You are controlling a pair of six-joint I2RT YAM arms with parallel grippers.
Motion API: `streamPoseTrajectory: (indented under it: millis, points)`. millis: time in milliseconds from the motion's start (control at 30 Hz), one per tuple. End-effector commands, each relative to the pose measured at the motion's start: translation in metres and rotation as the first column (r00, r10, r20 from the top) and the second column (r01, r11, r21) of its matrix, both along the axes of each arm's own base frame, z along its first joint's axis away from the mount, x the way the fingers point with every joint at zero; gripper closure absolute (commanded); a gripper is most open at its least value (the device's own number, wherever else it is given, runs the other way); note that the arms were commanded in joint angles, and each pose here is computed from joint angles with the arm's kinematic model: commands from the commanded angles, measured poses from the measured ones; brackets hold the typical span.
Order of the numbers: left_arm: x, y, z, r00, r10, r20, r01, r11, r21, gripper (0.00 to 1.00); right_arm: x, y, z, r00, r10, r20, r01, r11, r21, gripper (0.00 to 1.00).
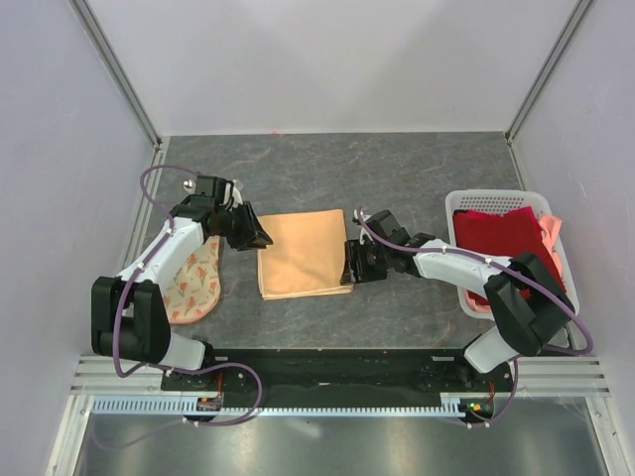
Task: Fold the napkin into a case and place the utensils inside
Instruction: Rotate the square-folded napkin at the center of the board.
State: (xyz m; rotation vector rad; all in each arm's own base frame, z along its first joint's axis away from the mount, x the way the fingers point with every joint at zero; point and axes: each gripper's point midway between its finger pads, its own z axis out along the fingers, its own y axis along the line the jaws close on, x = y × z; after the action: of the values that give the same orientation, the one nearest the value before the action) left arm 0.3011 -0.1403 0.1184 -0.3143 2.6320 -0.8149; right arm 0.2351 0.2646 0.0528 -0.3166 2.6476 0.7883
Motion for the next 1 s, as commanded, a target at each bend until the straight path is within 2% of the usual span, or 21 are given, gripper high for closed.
streamPoseTrajectory:
  millis: [0,233,300,333,467,500,533,600,733,967]
  points:
    - [0.001,0.002,0.001,0.999,-0.034,0.008,0.034,0.999,0.001,0.67,0.004,-0.004,-0.010,1.000,-0.026,0.006,0.026,0.999,-0.026,0.40]
    - [-0.001,-0.005,-0.007,0.999,-0.037,-0.016,0.036,0.998,-0.046,0.67,0.003,-0.007,-0.025,0.999,-0.052,-0.009,0.051,0.998,-0.046,0.43]
    - [-0.002,-0.009,-0.007,0.999,-0.045,-0.022,0.043,0.996,-0.072,0.67,0.003,-0.008,-0.029,0.998,-0.056,-0.021,0.055,0.997,-0.050,0.50]
    - [-0.004,-0.015,-0.006,0.998,-0.061,-0.028,0.058,0.993,-0.106,0.67,0.003,-0.007,-0.031,0.998,-0.054,-0.021,0.053,0.997,-0.047,0.59]
    - [0.000,-0.037,-0.002,0.995,-0.089,-0.039,0.076,0.965,-0.250,0.68,-0.001,-0.010,-0.036,0.998,-0.056,-0.029,0.055,0.997,-0.055,0.76]
    - [0.001,-0.040,-0.003,0.994,-0.097,-0.048,0.081,0.961,-0.266,0.68,-0.001,-0.012,-0.037,0.998,-0.054,-0.027,0.052,0.997,-0.058,0.81]
    - [0.003,-0.044,-0.004,0.993,-0.101,-0.064,0.079,0.955,-0.285,0.68,-0.001,-0.014,-0.038,0.998,-0.058,-0.025,0.057,0.996,-0.064,0.89]
    - [0.012,-0.047,-0.007,0.992,-0.099,-0.073,0.073,0.952,-0.296,0.69,-0.002,-0.020,-0.037,0.998,-0.060,-0.015,0.059,0.996,-0.067,0.98]
    - [0.032,-0.042,-0.006,0.997,-0.051,-0.050,0.037,0.967,-0.253,0.70,-0.002,-0.040,-0.037,0.996,-0.086,0.004,0.086,0.992,-0.089,1.00]
    - [0.056,-0.027,-0.022,0.996,0.002,-0.091,-0.022,0.977,-0.213,0.75,-0.002,-0.057,-0.033,0.994,-0.100,0.033,0.103,0.989,-0.106,1.00]
